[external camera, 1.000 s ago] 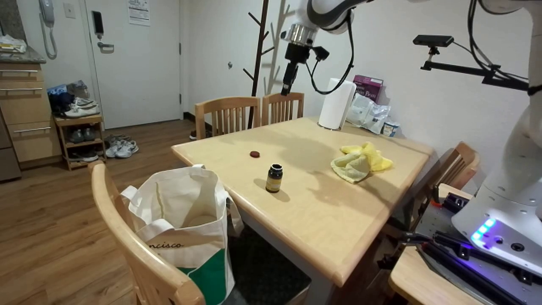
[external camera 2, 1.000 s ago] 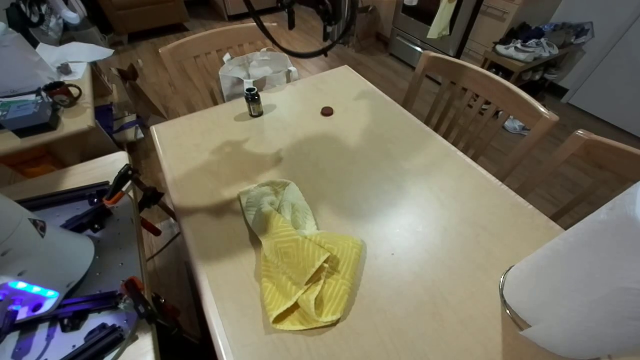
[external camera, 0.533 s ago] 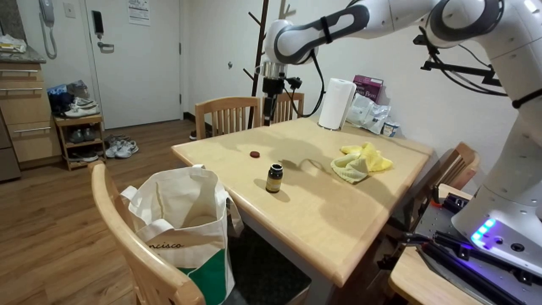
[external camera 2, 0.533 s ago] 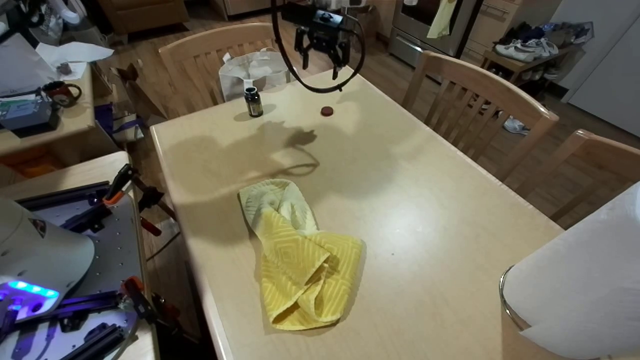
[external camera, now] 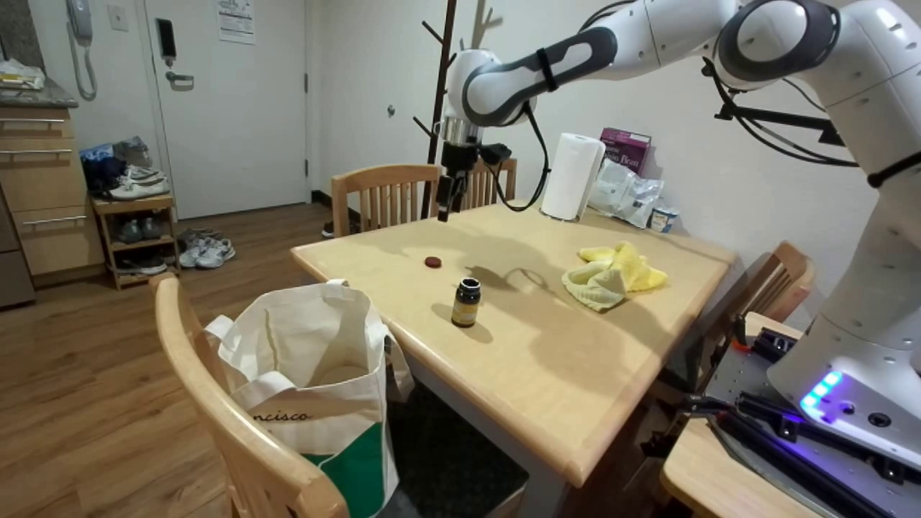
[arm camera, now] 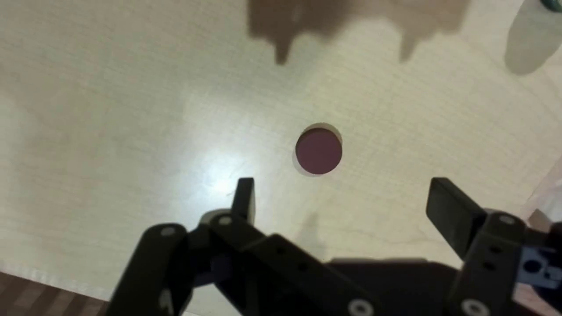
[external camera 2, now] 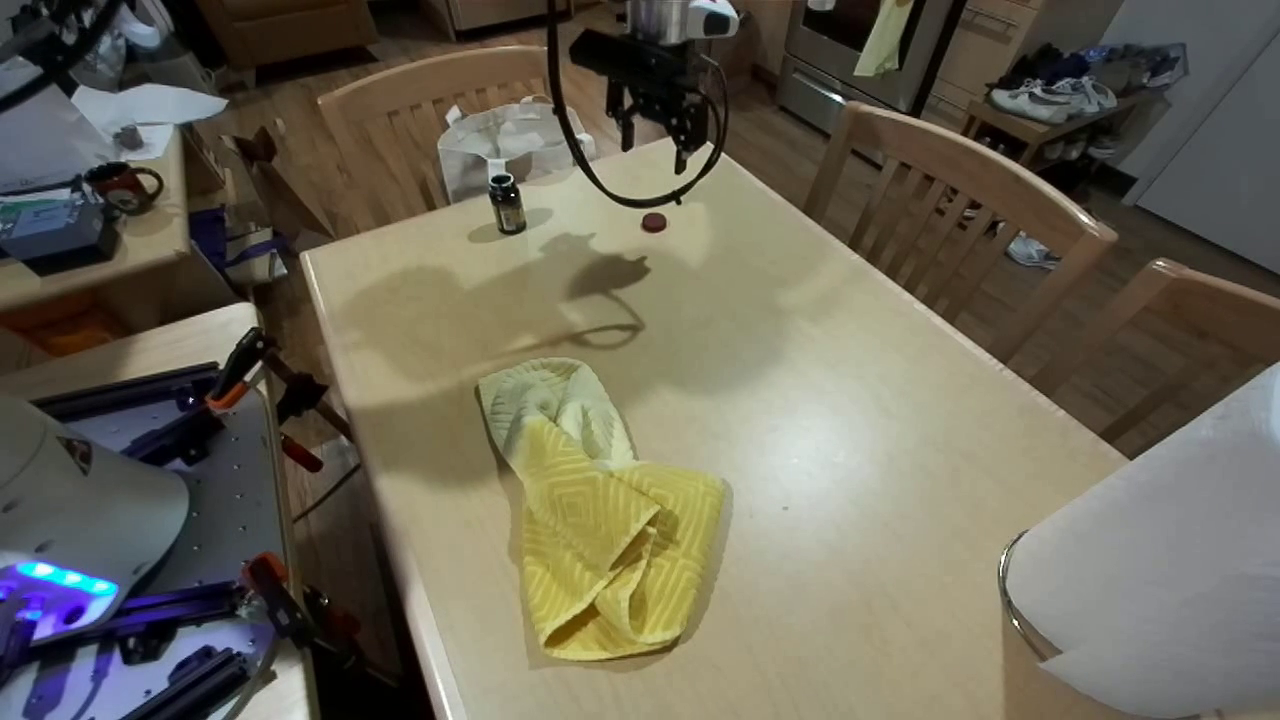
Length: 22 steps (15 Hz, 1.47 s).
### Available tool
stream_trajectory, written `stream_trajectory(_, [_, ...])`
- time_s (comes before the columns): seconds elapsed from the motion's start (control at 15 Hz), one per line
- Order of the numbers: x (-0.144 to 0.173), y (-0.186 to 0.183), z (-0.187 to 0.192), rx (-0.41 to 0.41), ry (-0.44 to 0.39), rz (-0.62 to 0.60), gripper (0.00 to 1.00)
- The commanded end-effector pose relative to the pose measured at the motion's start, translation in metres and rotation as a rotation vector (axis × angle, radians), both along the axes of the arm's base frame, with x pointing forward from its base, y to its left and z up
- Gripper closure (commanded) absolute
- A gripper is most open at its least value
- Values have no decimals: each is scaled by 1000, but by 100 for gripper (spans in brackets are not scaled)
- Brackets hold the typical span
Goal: Put the lid on the brown bottle
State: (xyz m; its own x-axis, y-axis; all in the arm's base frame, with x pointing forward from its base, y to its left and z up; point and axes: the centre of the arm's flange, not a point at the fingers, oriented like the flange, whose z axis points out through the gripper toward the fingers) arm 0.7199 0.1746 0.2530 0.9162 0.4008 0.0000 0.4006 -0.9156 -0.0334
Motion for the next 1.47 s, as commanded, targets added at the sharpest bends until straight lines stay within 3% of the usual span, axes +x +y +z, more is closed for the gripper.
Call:
stream_trajectory(0.0, [0,3,-38,-55,-9,-123,0])
stream_trajectory(0.2, [3,3,-68,-95,-39,-149,0])
stream_trajectory(0.67, [2,26,-100,-121,-15,-84,0])
stream_trajectory(1.13, [7,45,-125,-192,-70,38,0])
stream_trajectory(1.4, [18,58,-112,-220,-98,180,0])
